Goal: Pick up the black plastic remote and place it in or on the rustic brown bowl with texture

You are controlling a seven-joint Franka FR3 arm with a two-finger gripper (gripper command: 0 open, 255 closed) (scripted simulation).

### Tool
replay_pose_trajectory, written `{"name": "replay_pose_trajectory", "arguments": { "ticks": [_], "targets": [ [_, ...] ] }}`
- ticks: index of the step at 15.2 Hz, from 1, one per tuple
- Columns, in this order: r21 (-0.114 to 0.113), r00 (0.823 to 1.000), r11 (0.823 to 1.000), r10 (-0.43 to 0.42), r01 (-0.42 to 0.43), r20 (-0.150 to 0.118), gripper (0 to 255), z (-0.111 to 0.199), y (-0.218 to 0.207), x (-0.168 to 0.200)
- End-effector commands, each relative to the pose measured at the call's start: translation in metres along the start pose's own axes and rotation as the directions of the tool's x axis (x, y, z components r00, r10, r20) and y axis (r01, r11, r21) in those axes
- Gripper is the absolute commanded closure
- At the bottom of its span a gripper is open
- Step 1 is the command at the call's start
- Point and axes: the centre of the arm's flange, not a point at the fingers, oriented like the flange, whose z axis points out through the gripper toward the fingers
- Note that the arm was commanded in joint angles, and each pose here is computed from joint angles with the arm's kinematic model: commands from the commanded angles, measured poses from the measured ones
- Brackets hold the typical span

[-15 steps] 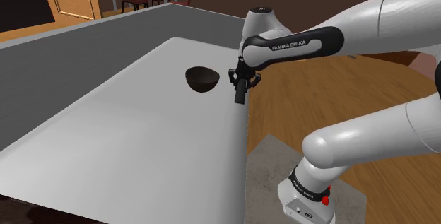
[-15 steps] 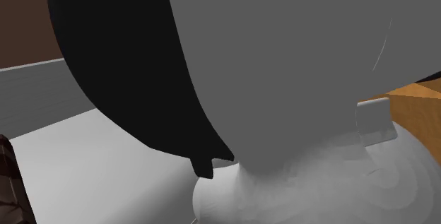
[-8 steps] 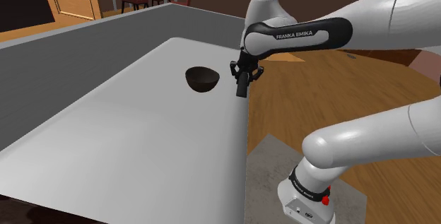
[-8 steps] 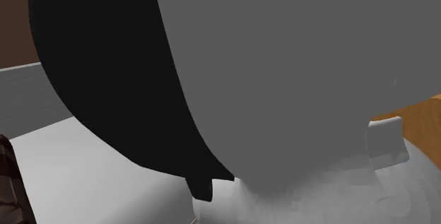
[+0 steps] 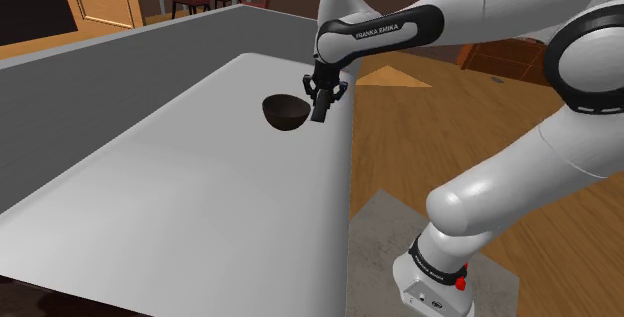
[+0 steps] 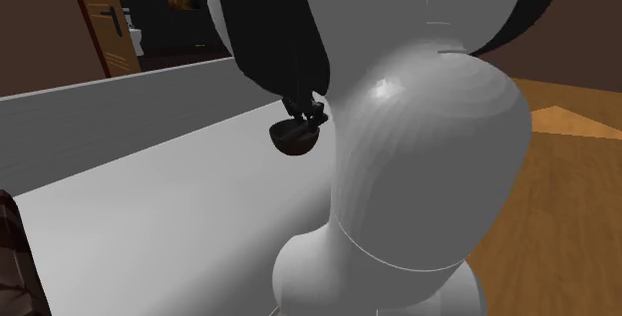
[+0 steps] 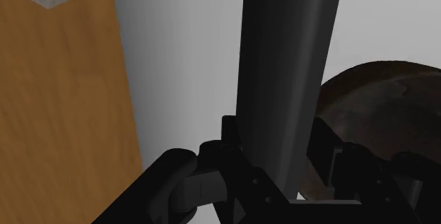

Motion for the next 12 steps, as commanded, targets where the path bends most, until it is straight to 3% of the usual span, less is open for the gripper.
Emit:
{"name": "replay_pose_trajectory", "arguments": {
  "ticks": [1, 12],
  "targets": [
    [0.001, 1.0, 1.0, 0.001, -0.001, 0.0, 255, 0.004, -0.02, 0.016],
    [0.001, 1.0, 1.0, 0.001, -0.001, 0.0, 255, 0.03, -0.131, 0.089]
  ]
}}
